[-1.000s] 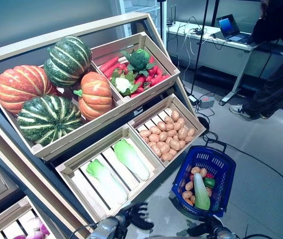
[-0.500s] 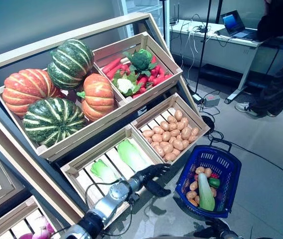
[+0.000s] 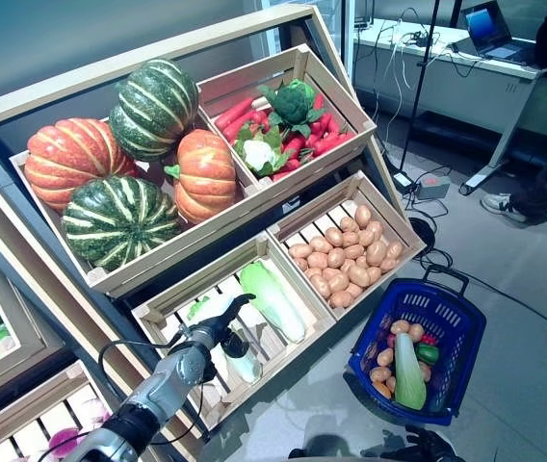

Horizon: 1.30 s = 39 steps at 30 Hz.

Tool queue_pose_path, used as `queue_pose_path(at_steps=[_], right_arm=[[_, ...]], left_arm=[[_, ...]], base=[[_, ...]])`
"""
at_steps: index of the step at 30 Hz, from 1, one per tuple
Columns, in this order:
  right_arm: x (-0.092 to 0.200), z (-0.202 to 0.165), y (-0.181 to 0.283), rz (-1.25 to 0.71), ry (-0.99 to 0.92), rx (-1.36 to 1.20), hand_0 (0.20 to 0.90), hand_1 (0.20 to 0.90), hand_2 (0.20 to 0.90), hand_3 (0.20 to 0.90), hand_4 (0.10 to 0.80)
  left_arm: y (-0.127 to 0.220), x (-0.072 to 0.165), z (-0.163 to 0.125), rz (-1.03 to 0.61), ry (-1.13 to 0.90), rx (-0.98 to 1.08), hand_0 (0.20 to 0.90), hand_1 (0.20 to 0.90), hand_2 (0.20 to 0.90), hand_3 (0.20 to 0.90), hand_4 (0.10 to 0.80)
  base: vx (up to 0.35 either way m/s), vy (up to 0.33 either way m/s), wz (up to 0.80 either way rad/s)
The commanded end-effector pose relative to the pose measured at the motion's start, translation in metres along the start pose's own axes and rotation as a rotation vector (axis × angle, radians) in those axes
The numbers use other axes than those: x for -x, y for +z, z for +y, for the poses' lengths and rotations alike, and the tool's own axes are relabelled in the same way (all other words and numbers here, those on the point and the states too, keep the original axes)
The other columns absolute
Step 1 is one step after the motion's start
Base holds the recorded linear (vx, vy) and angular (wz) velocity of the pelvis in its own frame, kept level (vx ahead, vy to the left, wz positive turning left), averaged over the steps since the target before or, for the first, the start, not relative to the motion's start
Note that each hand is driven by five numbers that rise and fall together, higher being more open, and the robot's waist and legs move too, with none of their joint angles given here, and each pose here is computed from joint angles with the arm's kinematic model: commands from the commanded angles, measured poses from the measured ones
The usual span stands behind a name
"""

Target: Put vegetables into the basket

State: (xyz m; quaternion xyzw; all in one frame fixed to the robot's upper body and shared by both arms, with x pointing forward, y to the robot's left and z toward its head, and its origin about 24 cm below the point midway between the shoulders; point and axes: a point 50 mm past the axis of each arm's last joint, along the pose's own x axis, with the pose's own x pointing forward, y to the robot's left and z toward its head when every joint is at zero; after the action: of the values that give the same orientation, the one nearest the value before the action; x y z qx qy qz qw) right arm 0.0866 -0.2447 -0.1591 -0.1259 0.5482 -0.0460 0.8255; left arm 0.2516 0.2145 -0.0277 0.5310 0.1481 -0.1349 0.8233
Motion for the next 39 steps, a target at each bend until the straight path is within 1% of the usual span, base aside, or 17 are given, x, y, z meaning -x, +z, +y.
queue_pose_path(at_steps=[1,3,5,8,10,11,13,16,21,22,25,27,28,30,39], right_arm=[[0.0,-0.002,0.003,-0.015,0.01,0.037,0.9,0.9,0.9,0.9,0.8],[-0.002,-0.004,0.01,-0.036,0.005,0.044,0.9,0.9,0.9,0.9,0.8],[-0.004,-0.007,0.027,-0.087,-0.006,0.037,0.9,0.9,0.9,0.9,0.8],[-0.005,-0.009,0.04,-0.126,-0.005,0.048,0.9,0.9,0.9,0.9,0.8],[-0.006,-0.012,0.072,-0.217,-0.004,0.063,0.9,0.9,0.9,0.9,0.8],[-0.006,-0.012,0.072,-0.217,-0.005,0.063,0.9,0.9,0.9,0.9,0.8],[-0.005,-0.015,0.092,-0.275,-0.018,0.063,0.9,0.9,0.9,0.9,0.8],[-0.004,-0.017,0.102,-0.302,-0.029,0.058,0.9,0.9,0.9,0.9,0.8],[-0.002,-0.022,0.125,-0.366,-0.053,0.06,0.9,0.9,0.9,0.9,0.8],[-0.002,-0.022,0.126,-0.367,-0.053,0.059,0.9,0.9,0.9,0.9,0.8],[0.001,-0.023,0.147,-0.415,-0.058,0.038,0.9,0.9,0.9,0.9,0.8],[0.002,-0.023,0.149,-0.421,-0.06,0.036,0.9,0.9,0.9,0.9,0.8],[0.003,-0.025,0.156,-0.436,-0.069,0.025,0.9,0.9,0.9,0.9,0.8],[0.004,-0.026,0.159,-0.444,-0.08,0.017,0.9,0.9,0.9,0.9,0.8],[0.008,-0.032,0.159,-0.471,-0.109,-0.035,0.9,0.9,0.9,0.9,0.8]], left_arm=[[0.017,-0.017,0.08,-0.113,0.411,-0.106,0.9,0.9,0.9,0.9,0.8],[0.019,-0.019,0.087,-0.13,0.486,-0.117,0.9,0.9,0.9,0.9,0.8],[0.024,-0.025,0.093,-0.162,0.576,-0.169,0.9,0.9,0.9,0.9,0.8],[0.026,-0.028,0.097,-0.168,0.617,-0.209,0.9,0.9,0.9,0.9,0.8],[0.027,-0.034,0.115,-0.175,0.655,-0.276,0.9,0.9,0.9,0.9,0.8],[0.027,-0.034,0.115,-0.175,0.655,-0.276,0.9,0.9,0.9,0.9,0.8],[0.026,-0.038,0.126,-0.185,0.646,-0.34,0.9,0.9,0.9,0.9,0.8],[0.027,-0.038,0.132,-0.198,0.651,-0.354,0.9,0.9,0.9,0.9,0.8],[0.032,-0.04,0.155,-0.201,0.757,-0.376,0.9,0.9,0.9,0.9,0.8],[0.033,-0.04,0.155,-0.202,0.759,-0.377,0.9,0.9,0.9,0.9,0.8],[0.029,-0.043,0.16,-0.166,0.773,-0.426,0.9,0.9,0.9,0.9,0.8],[0.03,-0.043,0.16,-0.165,0.773,-0.433,0.9,0.9,0.9,0.9,0.8],[0.029,-0.045,0.159,-0.147,0.744,-0.48,0.9,0.9,0.9,0.9,0.8],[0.027,-0.045,0.157,-0.138,0.733,-0.503,0.9,0.9,0.9,0.9,0.8],[0.021,-0.026,0.168,-0.09,0.802,-0.535,0.9,0.9,0.9,0.9,0.8]], base=[[-0.112,0.001,-0.01],[-0.142,-0.019,-0.01],[-0.182,-0.028,-0.02],[-0.099,-0.017,0.0],[-0.2,-0.06,-0.04],[-0.153,-0.083,-0.04],[-0.088,-0.057,-0.03],[-0.056,0.001,-0.09],[-0.07,0.015,-0.12],[-0.066,0.018,-0.01],[-0.071,0.022,-0.02],[-0.061,0.01,-0.01],[-0.076,0.013,-0.02],[-0.059,0.01,-0.02],[-0.028,-0.001,0.04]])
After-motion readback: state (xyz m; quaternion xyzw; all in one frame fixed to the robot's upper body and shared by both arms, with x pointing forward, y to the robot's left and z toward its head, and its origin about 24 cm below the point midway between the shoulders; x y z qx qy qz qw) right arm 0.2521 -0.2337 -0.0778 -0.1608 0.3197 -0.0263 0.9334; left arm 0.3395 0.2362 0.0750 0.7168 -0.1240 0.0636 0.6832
